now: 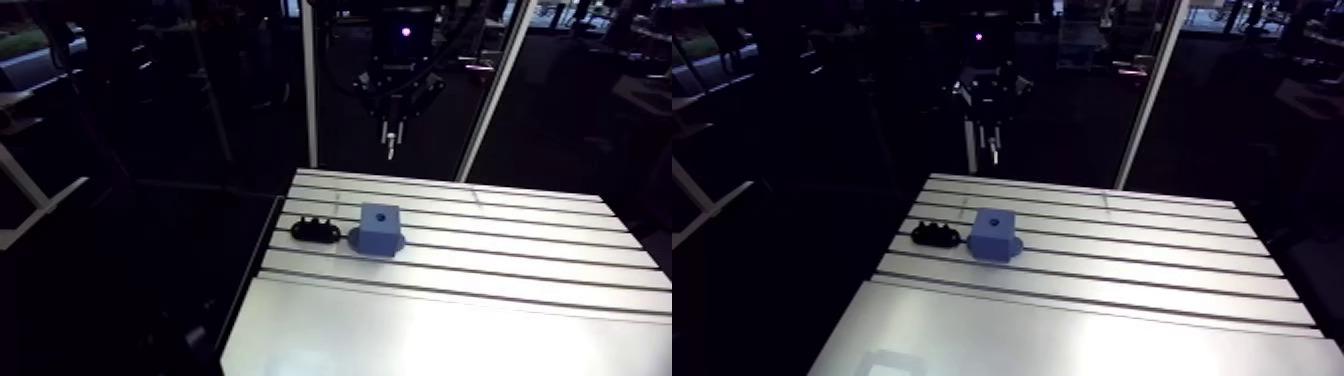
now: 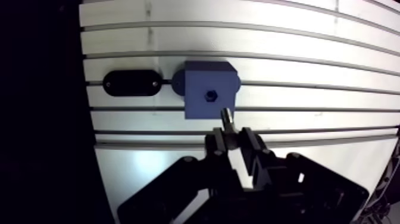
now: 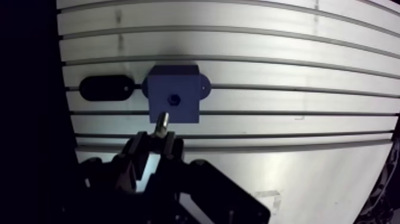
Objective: Pick up the M10 bolt and insert it into the hex recess until seated.
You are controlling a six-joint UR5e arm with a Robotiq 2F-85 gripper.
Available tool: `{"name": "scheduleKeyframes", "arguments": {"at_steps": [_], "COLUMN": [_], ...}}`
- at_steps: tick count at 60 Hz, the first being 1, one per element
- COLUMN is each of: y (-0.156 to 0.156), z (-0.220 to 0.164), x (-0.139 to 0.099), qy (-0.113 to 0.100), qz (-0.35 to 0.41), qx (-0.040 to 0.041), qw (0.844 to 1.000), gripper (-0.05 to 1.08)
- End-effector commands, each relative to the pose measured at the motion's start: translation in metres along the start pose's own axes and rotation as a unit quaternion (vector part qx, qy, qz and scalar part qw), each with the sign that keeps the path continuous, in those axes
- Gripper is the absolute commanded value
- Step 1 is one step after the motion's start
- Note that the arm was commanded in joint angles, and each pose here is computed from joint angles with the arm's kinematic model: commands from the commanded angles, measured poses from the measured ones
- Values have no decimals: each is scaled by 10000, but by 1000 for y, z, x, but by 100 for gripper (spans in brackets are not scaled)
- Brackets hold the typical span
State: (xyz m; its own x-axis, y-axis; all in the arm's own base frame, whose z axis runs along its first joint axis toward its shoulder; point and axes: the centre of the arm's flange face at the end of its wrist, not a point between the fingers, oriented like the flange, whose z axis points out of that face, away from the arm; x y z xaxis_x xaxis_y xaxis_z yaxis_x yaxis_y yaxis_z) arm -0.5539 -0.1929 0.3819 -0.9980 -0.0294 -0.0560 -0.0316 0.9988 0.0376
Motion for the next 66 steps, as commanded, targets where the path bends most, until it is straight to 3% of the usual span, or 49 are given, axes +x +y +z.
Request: {"name": "scheduleKeyframes", "arguments": {"at_steps": [1, 21, 34, 47, 55, 66], "y": [-2, 5, 4, 5, 4, 5], "z": [-2, 2, 7, 11, 20, 26], "x": [-7, -11, -13, -14, -17, -17], "qy": [-70, -192, -312, -461, -633, -657], "qz": [-372, -1506, -2319, -2614, -2765, -2931], "qx": [-11, -6, -12, 11, -98, -109], "qw": [9993, 9884, 9722, 9641, 9589, 9537], "gripper": [103, 102, 104, 105, 105, 106]}}
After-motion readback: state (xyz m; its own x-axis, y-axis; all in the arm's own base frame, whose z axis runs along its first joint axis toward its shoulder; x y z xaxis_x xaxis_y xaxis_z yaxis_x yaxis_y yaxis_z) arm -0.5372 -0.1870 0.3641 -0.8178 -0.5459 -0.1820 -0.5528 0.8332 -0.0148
